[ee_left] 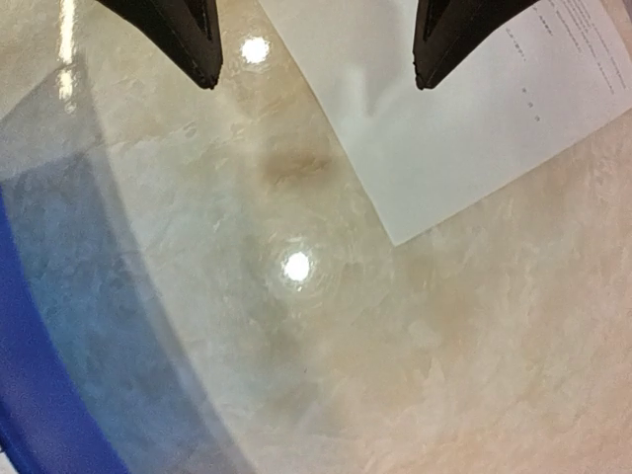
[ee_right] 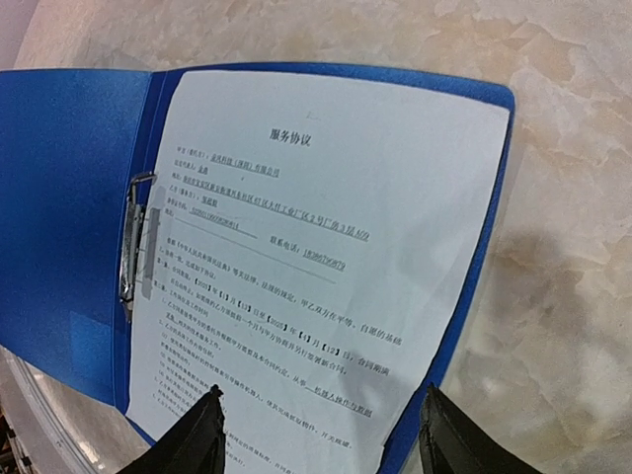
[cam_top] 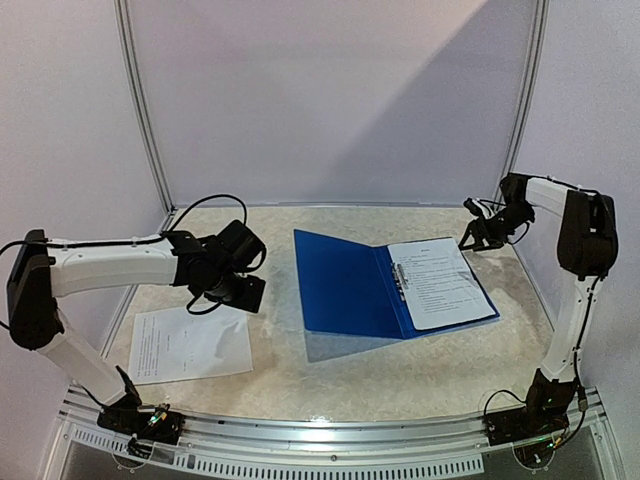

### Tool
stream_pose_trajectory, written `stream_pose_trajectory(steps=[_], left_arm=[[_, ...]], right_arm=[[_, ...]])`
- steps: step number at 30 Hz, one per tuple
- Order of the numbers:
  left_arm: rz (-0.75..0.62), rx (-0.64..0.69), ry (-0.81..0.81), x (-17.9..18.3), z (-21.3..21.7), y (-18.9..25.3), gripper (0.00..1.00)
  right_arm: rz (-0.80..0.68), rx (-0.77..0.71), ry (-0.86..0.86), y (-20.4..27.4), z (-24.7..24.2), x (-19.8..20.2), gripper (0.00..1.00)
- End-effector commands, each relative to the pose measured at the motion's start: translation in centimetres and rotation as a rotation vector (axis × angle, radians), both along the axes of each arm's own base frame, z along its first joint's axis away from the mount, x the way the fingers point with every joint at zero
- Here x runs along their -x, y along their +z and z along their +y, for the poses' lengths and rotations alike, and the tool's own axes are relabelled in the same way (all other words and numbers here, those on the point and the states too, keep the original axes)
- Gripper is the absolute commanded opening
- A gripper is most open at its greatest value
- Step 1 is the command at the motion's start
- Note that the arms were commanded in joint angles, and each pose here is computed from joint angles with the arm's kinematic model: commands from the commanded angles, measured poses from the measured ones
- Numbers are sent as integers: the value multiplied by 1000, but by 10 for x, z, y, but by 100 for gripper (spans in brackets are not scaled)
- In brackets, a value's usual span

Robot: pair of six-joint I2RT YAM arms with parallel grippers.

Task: Put the files into the folder

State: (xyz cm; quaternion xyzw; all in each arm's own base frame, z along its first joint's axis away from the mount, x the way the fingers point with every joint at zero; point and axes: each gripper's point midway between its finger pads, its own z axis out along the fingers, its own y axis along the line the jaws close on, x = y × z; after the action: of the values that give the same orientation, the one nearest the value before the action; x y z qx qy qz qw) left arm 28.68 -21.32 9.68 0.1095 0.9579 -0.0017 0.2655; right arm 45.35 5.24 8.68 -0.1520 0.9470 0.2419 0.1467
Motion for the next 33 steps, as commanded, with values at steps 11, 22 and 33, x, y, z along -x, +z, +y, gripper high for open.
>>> stream_pose_trajectory(steps=[11,22,33], left_arm=[[141,135,190,57,43,-41,74],[21,185,344,36,87,-21,76],[37,331,454,11,130,-17,77]], right_arm=[[-289,-143,539,94,220,126,65],[-275,-234,872,90,384,227,65],[-484,0,1237,19,478,308,59]])
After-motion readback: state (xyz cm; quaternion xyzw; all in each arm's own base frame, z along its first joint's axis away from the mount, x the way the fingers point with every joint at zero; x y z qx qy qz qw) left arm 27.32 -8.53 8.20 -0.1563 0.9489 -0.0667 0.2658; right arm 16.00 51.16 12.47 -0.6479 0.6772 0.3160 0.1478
